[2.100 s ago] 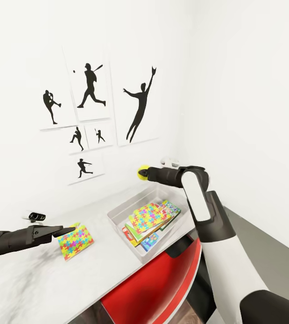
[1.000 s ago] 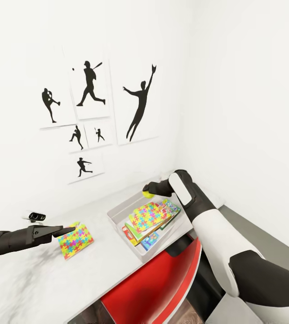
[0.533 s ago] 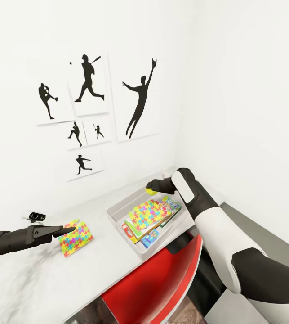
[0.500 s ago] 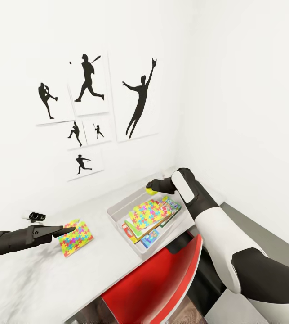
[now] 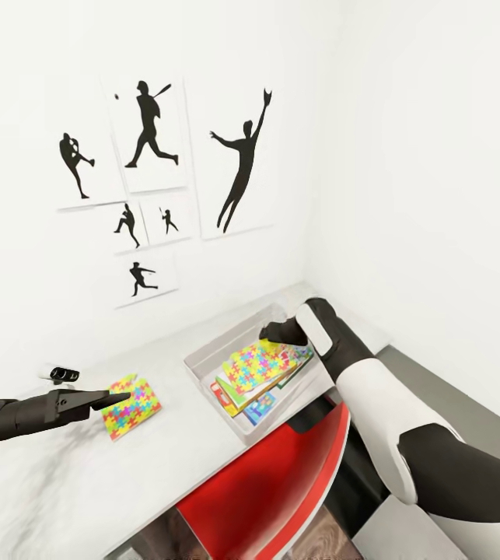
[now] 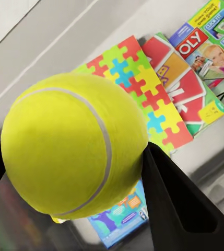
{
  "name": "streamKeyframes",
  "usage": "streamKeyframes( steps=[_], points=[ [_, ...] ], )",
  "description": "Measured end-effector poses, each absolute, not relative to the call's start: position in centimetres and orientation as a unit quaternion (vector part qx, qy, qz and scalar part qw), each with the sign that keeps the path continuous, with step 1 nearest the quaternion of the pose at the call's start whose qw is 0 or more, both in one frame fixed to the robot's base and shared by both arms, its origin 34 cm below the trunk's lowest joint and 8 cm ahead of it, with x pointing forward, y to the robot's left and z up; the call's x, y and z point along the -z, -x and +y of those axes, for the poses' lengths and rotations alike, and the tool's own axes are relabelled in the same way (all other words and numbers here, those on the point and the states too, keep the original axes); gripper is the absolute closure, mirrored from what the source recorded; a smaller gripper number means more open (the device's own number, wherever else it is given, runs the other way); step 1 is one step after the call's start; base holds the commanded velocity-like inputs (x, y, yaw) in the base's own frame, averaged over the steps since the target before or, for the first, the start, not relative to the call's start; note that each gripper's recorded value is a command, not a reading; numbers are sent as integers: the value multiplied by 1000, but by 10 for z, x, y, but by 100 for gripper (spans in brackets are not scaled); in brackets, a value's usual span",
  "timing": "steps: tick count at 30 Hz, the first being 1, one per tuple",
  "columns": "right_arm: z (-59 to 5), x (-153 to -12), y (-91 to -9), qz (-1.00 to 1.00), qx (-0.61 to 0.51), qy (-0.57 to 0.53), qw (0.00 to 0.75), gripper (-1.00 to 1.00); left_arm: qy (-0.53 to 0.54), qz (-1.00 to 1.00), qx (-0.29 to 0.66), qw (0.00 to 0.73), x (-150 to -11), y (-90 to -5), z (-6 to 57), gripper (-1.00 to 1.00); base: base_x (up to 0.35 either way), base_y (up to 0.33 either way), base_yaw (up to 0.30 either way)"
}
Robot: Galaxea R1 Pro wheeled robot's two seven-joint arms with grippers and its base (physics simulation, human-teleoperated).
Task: Put all the toys in the child's room - the three board games (two on the bed and one on the table), the two jigsaw puzzles on the table, and the tennis ball on the table - inside the toy box on the table in the child's room.
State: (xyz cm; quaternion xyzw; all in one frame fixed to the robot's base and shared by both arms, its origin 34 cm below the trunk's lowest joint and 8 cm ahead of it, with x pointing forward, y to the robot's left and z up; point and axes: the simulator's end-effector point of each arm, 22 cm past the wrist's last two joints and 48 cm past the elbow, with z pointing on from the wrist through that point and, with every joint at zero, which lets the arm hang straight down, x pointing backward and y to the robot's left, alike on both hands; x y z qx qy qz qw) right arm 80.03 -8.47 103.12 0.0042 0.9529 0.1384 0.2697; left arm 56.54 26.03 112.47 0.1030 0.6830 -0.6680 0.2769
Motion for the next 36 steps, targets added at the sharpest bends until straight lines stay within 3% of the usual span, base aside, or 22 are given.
streamKeyframes(
  steps=[19, 36],
  points=[
    [-67, -999, -776, 967, -145, 21, 206, 100, -93, 687, 670, 266, -1110, -569, 260, -100, 0, 0, 0],
    [-62, -978, -773, 971, -134, 38, 193, 100, -83, 690, 671, 256, -1098, -572, 260, -100, 0, 0, 0]
  ],
)
